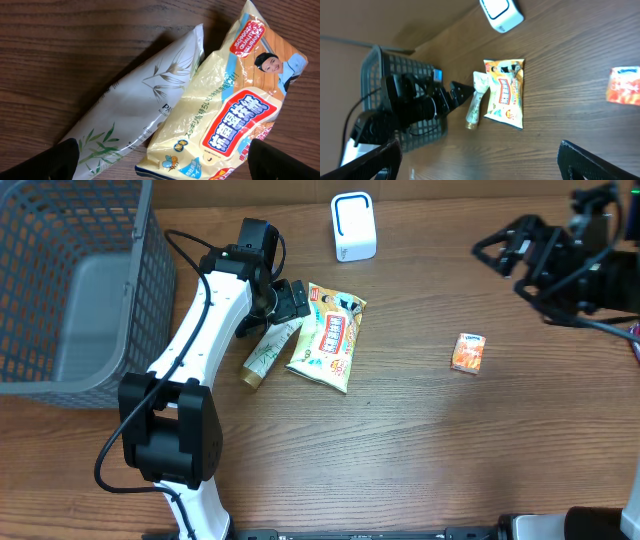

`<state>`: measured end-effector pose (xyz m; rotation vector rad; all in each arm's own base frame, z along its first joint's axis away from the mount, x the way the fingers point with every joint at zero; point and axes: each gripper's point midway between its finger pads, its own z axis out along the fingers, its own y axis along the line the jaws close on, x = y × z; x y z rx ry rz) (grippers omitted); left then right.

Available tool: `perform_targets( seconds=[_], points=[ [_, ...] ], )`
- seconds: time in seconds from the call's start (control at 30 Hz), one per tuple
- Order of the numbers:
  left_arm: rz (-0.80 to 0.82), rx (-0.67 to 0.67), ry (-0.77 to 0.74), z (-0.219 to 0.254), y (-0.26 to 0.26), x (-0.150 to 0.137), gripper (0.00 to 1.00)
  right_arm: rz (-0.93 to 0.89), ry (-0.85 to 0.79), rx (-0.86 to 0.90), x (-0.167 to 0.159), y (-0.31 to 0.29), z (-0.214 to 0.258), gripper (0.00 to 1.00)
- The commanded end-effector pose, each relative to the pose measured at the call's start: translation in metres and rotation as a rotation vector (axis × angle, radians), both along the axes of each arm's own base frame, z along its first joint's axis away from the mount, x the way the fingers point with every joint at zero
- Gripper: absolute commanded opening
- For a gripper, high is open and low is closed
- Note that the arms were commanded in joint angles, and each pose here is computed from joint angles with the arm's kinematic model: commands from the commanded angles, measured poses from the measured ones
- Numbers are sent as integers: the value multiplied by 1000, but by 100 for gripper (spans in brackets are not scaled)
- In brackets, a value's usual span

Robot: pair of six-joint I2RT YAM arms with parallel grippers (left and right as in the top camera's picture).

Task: Scan the item barcode
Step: 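Swing the right gripper back toward the yellow snack bag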

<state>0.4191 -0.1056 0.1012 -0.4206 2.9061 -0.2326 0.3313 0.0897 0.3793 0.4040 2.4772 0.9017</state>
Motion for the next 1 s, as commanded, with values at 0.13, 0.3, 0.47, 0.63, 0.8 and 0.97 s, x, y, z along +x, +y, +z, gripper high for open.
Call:
perform_targets(
  seconds=[0.13, 0.3, 0.47, 0.63, 0.8, 0.97],
  points=[
    [-23, 6, -26, 7, -3, 5, 100, 112, -23, -38, 24, 55, -15, 100],
    [-23, 6, -26, 7, -3, 5, 100, 153, -56, -27, 44, 74, -21, 100],
    [-23, 6, -26, 7, -3, 5, 100, 152, -20, -18, 52, 80, -32, 100],
    [-23, 6, -26, 7, -3, 5, 100, 209, 53, -31, 53, 105, -65, 100],
    [-23, 6, -26, 7, -3, 5, 100, 280, 102, -44, 57, 138, -98, 100],
    [-23, 6, -26, 7, -3, 5, 100, 291, 73, -38, 63, 145, -97, 100]
  ],
)
